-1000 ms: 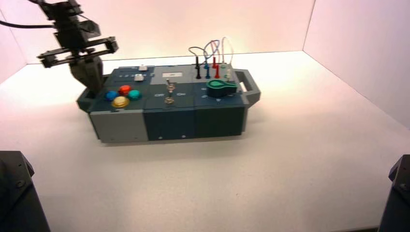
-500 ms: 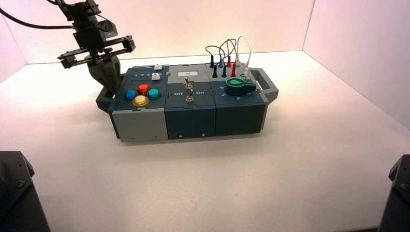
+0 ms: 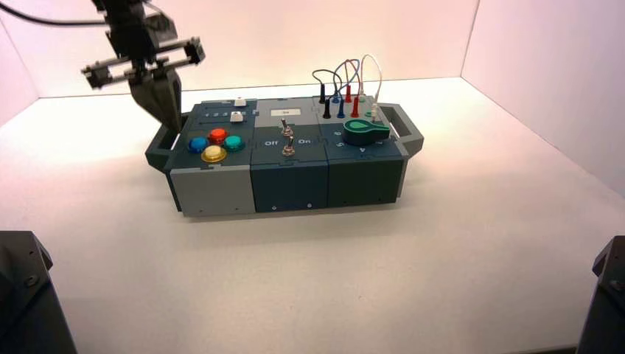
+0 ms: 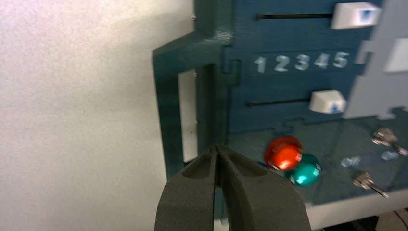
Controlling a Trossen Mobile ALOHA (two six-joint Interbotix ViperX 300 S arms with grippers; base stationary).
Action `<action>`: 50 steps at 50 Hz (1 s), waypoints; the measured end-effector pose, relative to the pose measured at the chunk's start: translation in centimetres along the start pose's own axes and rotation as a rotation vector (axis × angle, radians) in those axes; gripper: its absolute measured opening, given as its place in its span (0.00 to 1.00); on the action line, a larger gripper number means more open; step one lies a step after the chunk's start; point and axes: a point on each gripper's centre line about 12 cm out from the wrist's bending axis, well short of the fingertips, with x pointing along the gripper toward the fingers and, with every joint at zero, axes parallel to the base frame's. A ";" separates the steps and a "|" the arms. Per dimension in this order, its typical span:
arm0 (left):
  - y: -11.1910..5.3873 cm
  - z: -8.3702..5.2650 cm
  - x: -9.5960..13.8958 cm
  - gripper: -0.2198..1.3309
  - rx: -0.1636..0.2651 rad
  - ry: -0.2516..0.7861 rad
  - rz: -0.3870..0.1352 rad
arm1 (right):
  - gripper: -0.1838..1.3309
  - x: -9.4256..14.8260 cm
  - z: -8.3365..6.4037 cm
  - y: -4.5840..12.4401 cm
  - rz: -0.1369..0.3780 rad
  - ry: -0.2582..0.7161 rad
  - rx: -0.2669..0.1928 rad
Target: Push the red button with the right gripper.
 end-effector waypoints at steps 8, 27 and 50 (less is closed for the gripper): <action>-0.2 -0.1 -1.3 0.04 0.003 -0.035 -0.002 | 0.03 0.2 -0.1 0.0 0.000 0.015 -0.013; -1.1 -0.8 -6.1 0.04 0.033 -0.172 -0.032 | 0.03 1.2 1.3 1.1 0.025 0.039 -0.067; 0.0 -3.6 -11.2 0.04 0.022 -0.333 0.000 | 0.03 4.2 3.2 5.0 0.095 0.101 -0.179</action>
